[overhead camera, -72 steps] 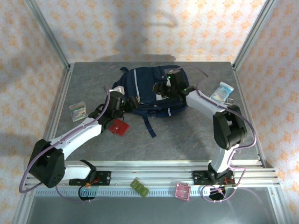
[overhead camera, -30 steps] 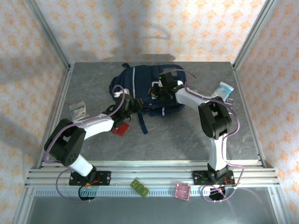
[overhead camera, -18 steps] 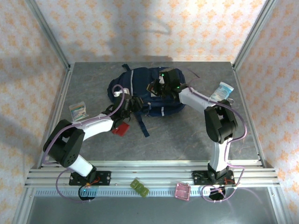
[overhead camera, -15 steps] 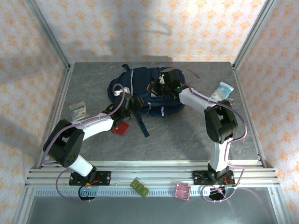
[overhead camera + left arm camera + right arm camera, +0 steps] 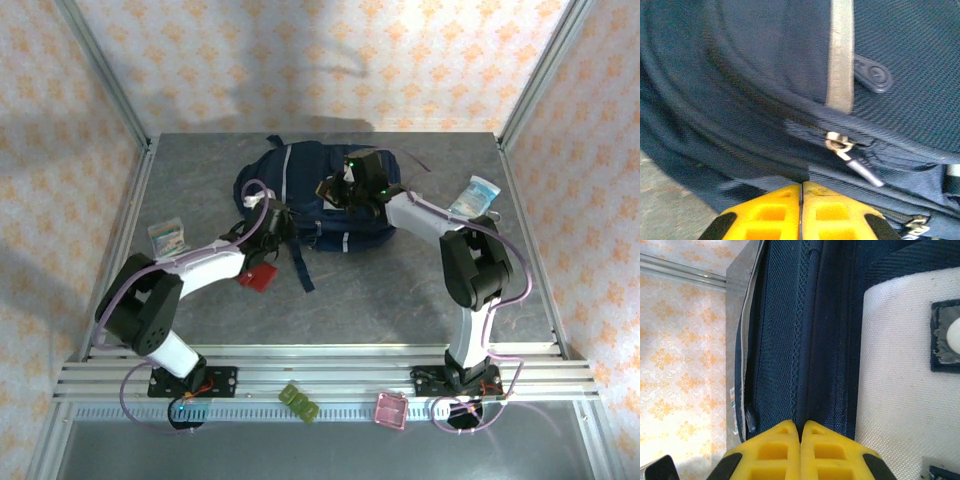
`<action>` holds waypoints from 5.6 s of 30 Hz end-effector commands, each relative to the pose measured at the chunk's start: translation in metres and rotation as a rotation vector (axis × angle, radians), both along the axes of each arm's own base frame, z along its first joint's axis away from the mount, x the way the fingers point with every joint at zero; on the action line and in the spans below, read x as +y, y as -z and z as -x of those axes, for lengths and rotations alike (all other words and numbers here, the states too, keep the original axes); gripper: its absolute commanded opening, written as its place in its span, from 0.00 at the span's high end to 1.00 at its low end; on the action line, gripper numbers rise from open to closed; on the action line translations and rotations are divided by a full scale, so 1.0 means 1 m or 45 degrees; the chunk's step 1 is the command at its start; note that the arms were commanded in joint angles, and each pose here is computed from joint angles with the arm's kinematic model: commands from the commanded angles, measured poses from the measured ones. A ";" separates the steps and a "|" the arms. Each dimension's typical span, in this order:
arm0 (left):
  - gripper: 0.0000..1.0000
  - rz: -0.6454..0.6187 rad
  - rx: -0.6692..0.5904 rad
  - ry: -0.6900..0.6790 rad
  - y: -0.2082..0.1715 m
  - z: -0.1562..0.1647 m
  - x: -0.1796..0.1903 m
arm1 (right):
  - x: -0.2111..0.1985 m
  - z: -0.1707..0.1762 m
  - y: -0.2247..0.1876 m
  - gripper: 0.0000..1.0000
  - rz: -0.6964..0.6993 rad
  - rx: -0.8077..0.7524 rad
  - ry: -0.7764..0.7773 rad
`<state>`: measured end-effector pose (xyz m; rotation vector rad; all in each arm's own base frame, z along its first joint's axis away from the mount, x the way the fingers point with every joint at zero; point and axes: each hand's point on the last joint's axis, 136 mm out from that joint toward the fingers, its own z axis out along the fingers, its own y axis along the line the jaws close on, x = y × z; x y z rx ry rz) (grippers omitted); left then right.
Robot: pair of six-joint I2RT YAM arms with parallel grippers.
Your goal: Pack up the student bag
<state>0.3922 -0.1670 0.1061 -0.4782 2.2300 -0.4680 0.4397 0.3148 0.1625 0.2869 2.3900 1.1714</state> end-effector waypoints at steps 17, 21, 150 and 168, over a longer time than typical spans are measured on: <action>0.45 0.121 -0.151 0.126 -0.067 -0.017 -0.025 | 0.012 0.005 -0.077 1.00 -0.181 -0.228 -0.057; 0.45 0.059 -0.102 0.124 -0.047 -0.022 -0.029 | 0.012 0.005 -0.084 1.00 -0.194 -0.242 -0.057; 1.00 -0.256 0.029 0.240 -0.019 0.008 0.013 | -0.006 -0.039 -0.053 0.97 -0.077 -0.172 0.010; 1.00 -0.093 -0.042 0.389 -0.040 0.010 -0.044 | -0.025 0.074 -0.012 0.50 -0.136 0.155 0.014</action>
